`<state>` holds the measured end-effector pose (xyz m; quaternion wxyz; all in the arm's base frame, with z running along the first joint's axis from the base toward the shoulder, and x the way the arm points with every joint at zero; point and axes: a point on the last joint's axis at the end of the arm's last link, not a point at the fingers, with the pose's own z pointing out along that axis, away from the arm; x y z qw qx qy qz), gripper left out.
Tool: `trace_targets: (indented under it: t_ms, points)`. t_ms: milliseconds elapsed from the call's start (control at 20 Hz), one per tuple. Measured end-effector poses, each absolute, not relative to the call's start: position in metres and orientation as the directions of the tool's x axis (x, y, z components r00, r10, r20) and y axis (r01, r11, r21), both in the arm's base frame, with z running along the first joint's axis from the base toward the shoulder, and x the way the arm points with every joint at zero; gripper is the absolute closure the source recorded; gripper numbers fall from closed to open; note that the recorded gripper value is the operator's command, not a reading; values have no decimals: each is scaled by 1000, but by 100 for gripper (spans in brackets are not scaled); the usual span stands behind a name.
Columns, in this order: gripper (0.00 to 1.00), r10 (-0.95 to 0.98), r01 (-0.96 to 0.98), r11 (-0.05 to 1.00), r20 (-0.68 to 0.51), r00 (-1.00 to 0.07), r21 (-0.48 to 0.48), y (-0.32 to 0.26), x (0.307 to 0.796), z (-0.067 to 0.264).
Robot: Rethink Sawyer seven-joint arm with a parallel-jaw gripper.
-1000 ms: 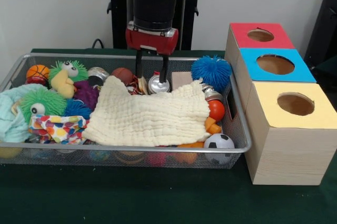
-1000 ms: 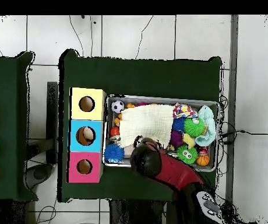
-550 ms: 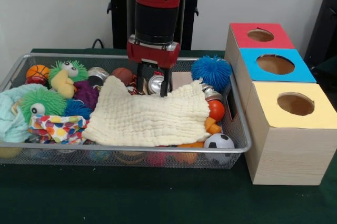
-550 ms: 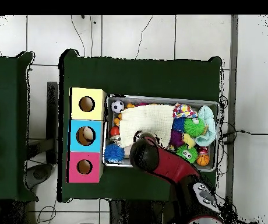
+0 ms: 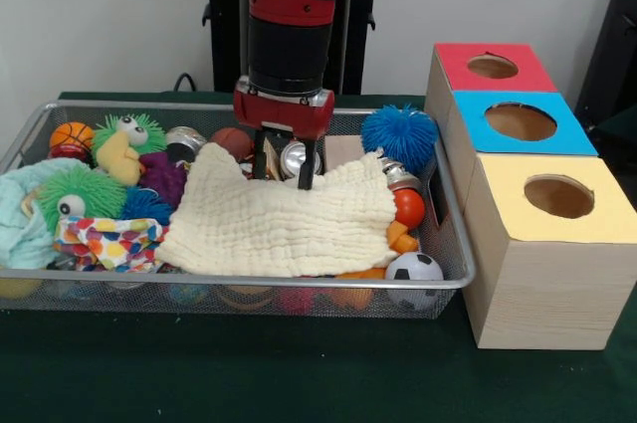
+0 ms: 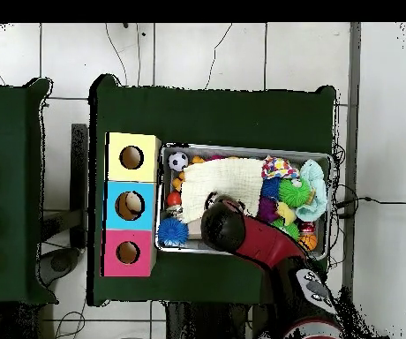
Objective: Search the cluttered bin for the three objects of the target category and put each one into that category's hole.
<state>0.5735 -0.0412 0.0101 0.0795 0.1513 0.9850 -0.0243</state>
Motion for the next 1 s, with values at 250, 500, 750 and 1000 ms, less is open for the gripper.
trace_targets:
  t_ms: [250, 500, 750, 1000]
  points:
    - [0, 281, 284, 959, -95, -955, -13, -55, 573, 21]
    - [0, 274, 274, 962, -55, -960, -4, -72, 573, 33]
    - [0, 258, 258, 966, -44, -965, 2, -87, 574, 49]
    - [0, 224, 224, 975, -37, -974, 3, -95, 572, 60]
